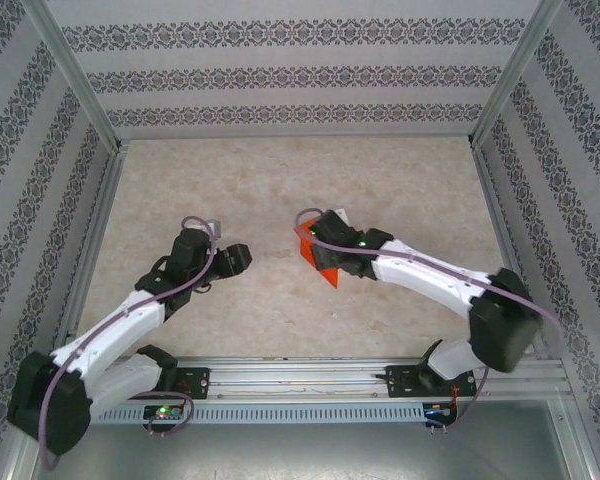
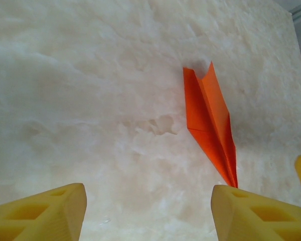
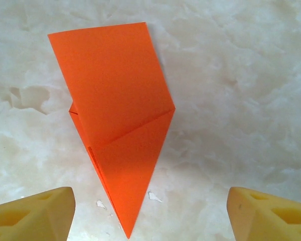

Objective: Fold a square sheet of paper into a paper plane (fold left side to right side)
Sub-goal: Fold the wing for the fifth time at the center of the table.

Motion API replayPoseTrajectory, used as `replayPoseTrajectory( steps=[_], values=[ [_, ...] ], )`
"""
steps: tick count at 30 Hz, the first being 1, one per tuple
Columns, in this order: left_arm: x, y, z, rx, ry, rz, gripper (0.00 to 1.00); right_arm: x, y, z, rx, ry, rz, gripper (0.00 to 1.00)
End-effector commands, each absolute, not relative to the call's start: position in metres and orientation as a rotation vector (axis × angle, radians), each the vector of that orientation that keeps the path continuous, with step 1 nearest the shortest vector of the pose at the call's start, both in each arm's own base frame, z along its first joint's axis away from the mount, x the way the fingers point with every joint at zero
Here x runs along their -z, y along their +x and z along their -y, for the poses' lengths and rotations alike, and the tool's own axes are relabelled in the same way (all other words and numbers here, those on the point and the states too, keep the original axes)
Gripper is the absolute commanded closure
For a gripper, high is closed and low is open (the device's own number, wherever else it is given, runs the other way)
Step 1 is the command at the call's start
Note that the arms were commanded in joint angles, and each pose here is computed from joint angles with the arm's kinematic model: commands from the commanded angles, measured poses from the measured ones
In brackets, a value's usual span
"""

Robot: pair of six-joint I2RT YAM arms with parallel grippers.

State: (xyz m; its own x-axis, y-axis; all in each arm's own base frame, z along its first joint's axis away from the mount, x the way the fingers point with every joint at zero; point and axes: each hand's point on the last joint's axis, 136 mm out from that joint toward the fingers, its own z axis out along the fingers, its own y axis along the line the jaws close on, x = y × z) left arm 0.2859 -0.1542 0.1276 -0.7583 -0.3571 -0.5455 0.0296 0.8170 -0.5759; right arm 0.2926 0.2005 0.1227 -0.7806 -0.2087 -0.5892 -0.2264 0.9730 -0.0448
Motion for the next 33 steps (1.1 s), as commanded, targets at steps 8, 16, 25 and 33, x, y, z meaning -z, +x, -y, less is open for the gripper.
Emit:
replayPoseTrajectory(
  steps=[8,16,25,33],
  values=[
    [-0.126,0.331,0.254,1.128,-0.143,-2.329,0.36,-0.143,0.293,-0.151,-0.643,0.134,-2.226,0.09],
    [-0.094,0.363,0.303,1.167,-0.144,-2.382,0.38,-0.141,0.286,-0.109,-0.808,0.340,-2.109,0.02],
    [-0.064,0.386,0.323,1.151,-0.178,-2.439,0.48,-0.136,0.276,-0.087,-0.843,0.408,-2.056,0.02],
    [-0.068,0.387,0.329,1.179,-0.101,-2.407,0.85,-0.135,0.275,-0.091,-0.870,0.360,-2.065,0.06]
  ],
)
